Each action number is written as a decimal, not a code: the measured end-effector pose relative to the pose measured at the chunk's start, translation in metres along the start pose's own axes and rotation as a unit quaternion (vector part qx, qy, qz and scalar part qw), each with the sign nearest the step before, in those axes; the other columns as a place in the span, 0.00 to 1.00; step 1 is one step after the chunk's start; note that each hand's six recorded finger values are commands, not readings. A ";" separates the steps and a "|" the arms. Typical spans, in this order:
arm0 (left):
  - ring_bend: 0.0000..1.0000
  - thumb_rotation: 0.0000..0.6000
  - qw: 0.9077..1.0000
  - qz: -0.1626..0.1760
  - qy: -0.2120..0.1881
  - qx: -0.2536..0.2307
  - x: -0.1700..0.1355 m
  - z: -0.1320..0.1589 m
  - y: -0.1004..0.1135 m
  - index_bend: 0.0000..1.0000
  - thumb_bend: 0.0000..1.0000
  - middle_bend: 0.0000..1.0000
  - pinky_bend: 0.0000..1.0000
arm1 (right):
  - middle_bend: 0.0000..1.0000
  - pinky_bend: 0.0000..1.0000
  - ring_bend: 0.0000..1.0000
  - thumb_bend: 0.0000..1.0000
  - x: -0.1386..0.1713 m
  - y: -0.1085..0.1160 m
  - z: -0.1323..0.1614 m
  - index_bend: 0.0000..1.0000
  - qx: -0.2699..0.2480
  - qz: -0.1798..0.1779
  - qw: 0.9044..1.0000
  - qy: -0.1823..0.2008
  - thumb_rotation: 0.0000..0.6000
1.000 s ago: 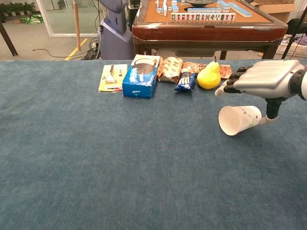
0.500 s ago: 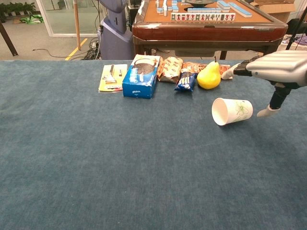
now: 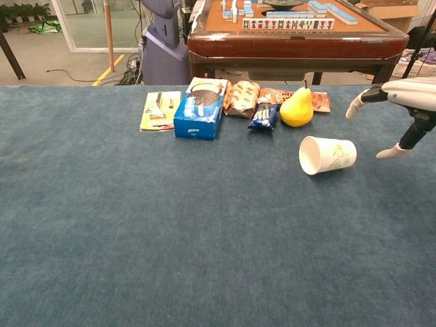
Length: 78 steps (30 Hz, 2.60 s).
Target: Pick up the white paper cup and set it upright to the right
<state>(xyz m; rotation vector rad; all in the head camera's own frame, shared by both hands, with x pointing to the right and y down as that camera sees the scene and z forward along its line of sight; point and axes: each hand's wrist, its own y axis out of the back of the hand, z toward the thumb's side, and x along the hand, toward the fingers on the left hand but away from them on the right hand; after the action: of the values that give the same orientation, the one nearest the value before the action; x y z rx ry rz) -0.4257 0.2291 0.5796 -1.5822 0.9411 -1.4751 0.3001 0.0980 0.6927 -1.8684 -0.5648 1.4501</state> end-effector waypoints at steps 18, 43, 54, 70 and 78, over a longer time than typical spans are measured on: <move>0.16 1.00 1.000 0.000 0.002 0.001 -0.001 0.000 0.000 0.22 0.15 0.13 0.14 | 0.19 0.00 0.00 0.21 -0.026 -0.027 -0.004 0.33 -0.058 -0.007 0.998 0.000 1.00; 0.16 1.00 1.000 -0.005 0.002 0.001 0.000 0.000 -0.002 0.22 0.15 0.13 0.14 | 0.20 0.00 0.01 0.21 -0.049 -0.041 0.006 0.36 -0.052 0.002 0.999 0.007 1.00; 0.16 1.00 1.000 -0.004 0.002 0.002 0.000 0.000 -0.002 0.22 0.15 0.13 0.14 | 0.26 0.00 0.05 0.29 -0.053 -0.041 0.005 0.44 -0.045 -0.002 0.999 0.007 1.00; 0.16 1.00 1.000 -0.005 -0.002 -0.004 0.000 0.001 -0.003 0.22 0.15 0.13 0.14 | 0.27 0.00 0.05 0.31 -0.041 0.005 0.007 0.45 0.191 -0.022 0.980 0.049 1.00; 0.16 1.00 1.000 -0.005 -0.004 -0.006 0.001 0.002 -0.002 0.22 0.15 0.13 0.14 | 0.27 0.00 0.05 0.32 -0.038 0.008 0.008 0.45 0.357 -0.021 0.932 0.055 1.00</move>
<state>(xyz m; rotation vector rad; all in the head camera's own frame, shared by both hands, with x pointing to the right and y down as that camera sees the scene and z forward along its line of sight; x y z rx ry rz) -0.4238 0.2293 0.5819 -1.6026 0.9400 -1.4713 0.2817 0.0677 0.7104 -1.3282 0.0015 1.2783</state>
